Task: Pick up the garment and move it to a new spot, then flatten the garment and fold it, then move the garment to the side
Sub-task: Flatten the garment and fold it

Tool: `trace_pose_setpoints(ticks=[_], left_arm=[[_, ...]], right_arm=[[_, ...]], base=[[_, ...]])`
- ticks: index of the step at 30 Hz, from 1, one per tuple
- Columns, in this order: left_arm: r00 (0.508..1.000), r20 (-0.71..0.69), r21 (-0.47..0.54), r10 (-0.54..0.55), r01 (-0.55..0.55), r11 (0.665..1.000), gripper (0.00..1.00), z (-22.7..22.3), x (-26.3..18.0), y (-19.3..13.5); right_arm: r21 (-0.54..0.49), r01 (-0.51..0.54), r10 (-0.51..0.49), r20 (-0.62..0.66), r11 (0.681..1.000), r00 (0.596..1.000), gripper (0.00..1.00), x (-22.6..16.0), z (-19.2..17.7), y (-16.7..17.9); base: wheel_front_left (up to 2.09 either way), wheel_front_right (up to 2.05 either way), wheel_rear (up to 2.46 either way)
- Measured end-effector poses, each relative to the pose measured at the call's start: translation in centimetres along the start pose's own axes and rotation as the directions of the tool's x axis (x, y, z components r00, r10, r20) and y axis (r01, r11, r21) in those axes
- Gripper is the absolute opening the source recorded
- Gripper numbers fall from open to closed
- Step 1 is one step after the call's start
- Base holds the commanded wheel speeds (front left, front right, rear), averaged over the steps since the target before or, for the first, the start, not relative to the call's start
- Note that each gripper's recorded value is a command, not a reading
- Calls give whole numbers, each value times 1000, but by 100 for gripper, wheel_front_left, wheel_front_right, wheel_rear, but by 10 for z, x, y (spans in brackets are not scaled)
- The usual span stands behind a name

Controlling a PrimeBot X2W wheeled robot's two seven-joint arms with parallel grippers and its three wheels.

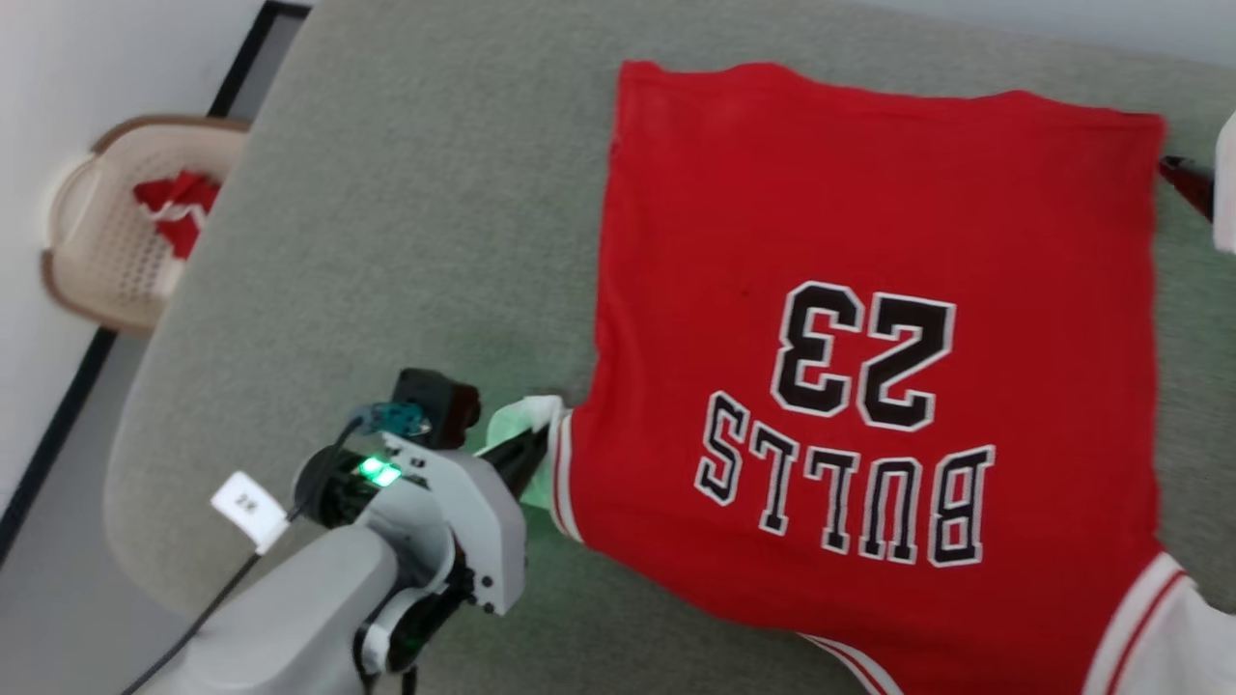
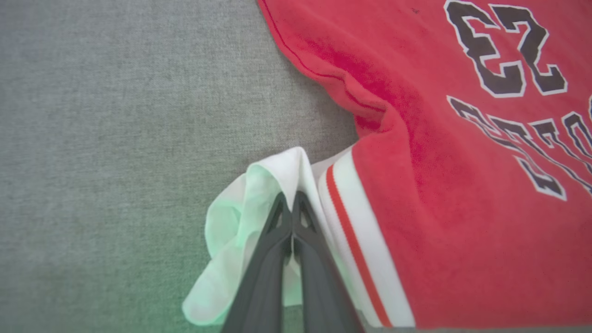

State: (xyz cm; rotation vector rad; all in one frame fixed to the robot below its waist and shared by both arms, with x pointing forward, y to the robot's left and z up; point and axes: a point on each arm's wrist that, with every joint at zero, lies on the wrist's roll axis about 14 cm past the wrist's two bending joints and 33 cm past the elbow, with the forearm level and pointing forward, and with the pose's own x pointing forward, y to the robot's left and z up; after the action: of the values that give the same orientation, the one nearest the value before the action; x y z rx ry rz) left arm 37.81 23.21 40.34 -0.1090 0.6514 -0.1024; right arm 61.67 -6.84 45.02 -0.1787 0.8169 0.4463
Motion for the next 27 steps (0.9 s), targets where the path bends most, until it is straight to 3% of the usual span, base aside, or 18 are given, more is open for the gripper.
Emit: trace_pose_setpoints(ticks=[7, 11, 12, 13, 14, 27], left_arm=[[1000, -18, -20, 18, -18, 1000, 0, -10, 3, 8], [999, -28, -31, 32, -33, 999, 0, -15, 5, 14], [999, -29, -34, 34, -35, 999, 0, -16, 5, 14], [999, -32, -38, 34, -35, 999, 0, -17, 5, 15], [999, -33, -40, 36, -37, 999, 0, -18, 5, 16], [998, -24, -52, 55, -56, 997, 0, -18, 7, 31]], right_arm=[[69, 24, -9, -213, 997, 977, 100, 42, -28, -3], [100, 27, 1, -267, 995, 964, 100, 57, -32, 0], [103, 31, -1, -282, 994, 959, 94, 59, -34, 0], [104, 32, 0, -295, 994, 955, 36, 62, -35, 1], [100, 34, -3, -302, 994, 953, 0, 63, -35, 2], [41, 47, -36, -240, 998, 970, 0, 56, -25, 7]], base=[[0, 0, 0], [0, 0, 0], [0, 0, 0], [0, 0, 0], [0, 0, 0], [0, 0, 0]])
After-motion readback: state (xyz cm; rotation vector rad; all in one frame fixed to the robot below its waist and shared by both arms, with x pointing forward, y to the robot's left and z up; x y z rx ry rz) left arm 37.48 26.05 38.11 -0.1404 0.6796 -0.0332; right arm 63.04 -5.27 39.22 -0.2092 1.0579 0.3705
